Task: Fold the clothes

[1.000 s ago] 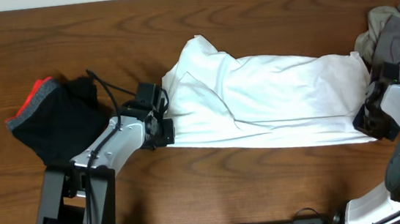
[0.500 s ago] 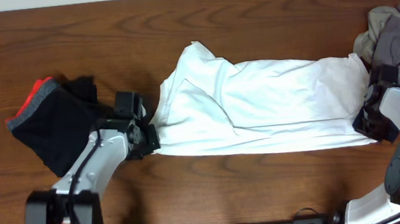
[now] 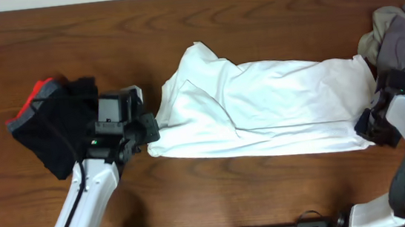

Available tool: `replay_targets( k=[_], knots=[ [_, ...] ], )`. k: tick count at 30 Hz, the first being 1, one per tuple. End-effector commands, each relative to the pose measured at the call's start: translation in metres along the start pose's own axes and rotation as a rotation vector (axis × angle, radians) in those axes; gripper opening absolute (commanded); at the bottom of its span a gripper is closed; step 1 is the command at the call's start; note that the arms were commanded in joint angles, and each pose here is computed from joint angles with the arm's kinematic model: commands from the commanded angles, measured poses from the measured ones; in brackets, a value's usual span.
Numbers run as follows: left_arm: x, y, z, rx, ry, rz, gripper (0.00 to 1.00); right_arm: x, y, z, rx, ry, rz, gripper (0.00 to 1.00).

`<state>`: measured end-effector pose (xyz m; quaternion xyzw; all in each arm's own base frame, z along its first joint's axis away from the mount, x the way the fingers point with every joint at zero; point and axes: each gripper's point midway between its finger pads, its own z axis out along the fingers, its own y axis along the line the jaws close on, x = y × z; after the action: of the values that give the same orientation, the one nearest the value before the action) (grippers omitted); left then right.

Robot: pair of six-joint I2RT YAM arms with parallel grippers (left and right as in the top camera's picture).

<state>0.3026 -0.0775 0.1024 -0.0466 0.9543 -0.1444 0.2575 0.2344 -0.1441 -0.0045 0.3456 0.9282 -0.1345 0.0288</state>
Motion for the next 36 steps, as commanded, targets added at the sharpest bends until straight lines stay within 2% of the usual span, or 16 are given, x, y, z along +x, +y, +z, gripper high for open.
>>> replay_targets(
  k=[1, 7, 10, 15, 26, 36],
  knots=[
    [0.006, -0.020, -0.001, 0.095, 0.021, 0.097, 0.10, 0.014, 0.029, -0.016, -0.204, 0.028, 0.000, 0.14],
    [0.030, -0.047, 0.013, 0.152, 0.100, 0.266, 0.11, 0.003, 0.029, -0.047, -0.267, -0.069, 0.015, 0.23],
    [0.038, -0.055, 0.025, 0.163, 0.132, 0.296, 0.11, 0.001, 0.027, -0.055, -0.272, -0.095, 0.003, 0.26],
    [0.043, -0.055, 0.042, 0.160, 0.162, 0.298, 0.11, 0.004, 0.015, -0.055, -0.211, -0.095, -0.004, 0.28],
    [0.049, -0.051, 0.061, 0.151, 0.197, 0.294, 0.11, 0.006, 0.016, -0.048, -0.204, -0.076, -0.007, 0.30],
    [0.059, -0.045, 0.082, 0.136, 0.244, 0.284, 0.11, 0.008, 0.028, -0.031, -0.231, -0.027, -0.017, 0.27]
  ],
)
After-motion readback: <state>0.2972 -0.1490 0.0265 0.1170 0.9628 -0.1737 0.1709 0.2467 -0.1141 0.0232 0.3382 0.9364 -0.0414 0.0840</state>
